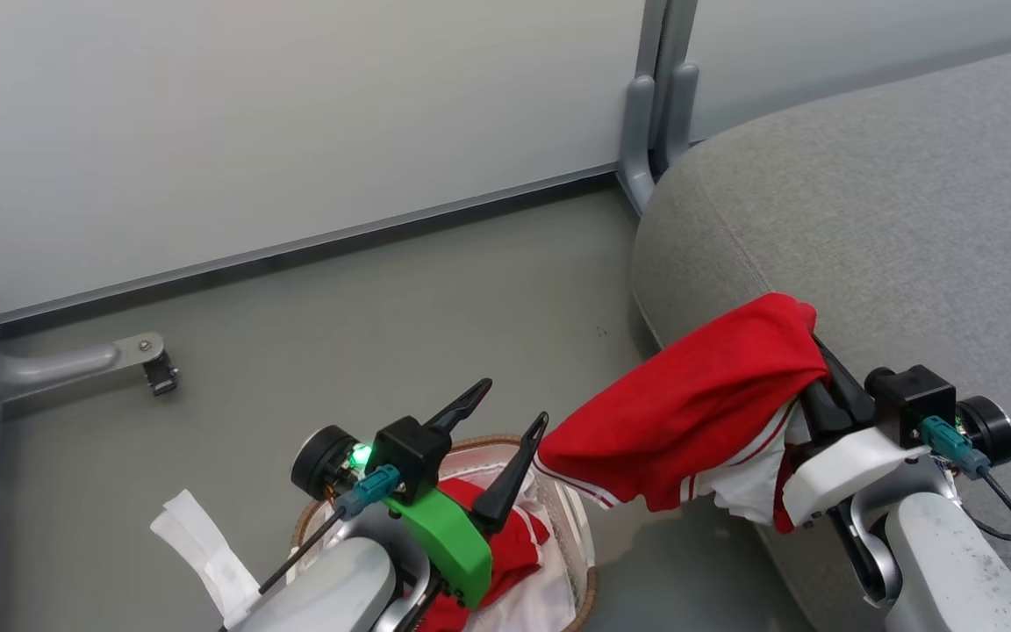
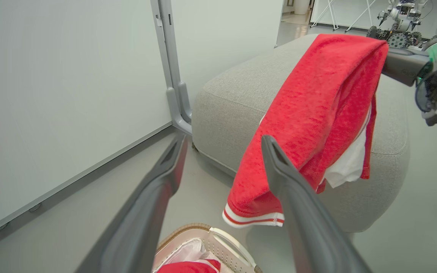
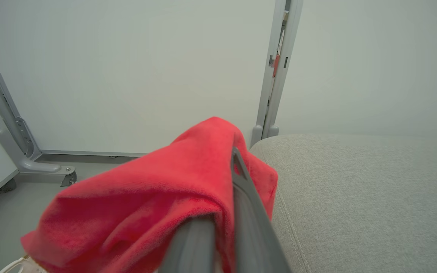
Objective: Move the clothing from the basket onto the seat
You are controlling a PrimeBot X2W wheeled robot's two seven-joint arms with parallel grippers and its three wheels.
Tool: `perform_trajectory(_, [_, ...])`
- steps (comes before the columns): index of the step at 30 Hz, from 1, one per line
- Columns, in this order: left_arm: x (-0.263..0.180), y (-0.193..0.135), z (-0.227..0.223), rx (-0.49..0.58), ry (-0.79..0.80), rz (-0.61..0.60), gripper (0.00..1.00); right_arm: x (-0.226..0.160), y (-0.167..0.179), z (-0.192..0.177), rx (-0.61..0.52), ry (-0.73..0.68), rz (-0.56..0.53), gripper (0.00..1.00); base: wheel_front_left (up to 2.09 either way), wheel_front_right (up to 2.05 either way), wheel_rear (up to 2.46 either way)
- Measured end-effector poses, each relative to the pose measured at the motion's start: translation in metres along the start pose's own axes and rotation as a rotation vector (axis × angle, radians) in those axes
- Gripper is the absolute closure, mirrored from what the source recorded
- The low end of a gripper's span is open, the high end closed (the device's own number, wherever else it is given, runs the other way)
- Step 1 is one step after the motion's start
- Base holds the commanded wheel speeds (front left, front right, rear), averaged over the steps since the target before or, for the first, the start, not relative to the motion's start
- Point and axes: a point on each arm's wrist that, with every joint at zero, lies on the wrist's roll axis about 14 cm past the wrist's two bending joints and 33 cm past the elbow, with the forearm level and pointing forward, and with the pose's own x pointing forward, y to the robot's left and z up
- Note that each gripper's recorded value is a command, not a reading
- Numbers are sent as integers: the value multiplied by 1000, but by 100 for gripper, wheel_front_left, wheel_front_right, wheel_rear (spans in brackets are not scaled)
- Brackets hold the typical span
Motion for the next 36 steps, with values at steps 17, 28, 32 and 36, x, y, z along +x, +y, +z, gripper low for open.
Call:
perform_trajectory(17, [38, -40, -9, -32, -11, -160, 0, -40, -54, -10, -40, 45, -174, 100, 0, 0, 0])
perform_trajectory(28, [48, -28, -20, -44, -8, -169, 0, -6, -76, 4, -122, 26, -173, 100, 0, 0, 0])
perform_trajectory(32, [53, -9, -25, -31, -10, -133, 0, 27, -104, 33, -184, -32, -189, 100, 0, 0, 0])
perform_trajectory(36, [59, 8, -29, -18, -20, -120, 0, 66, -128, 64, -202, -70, -202, 100, 0, 0, 0])
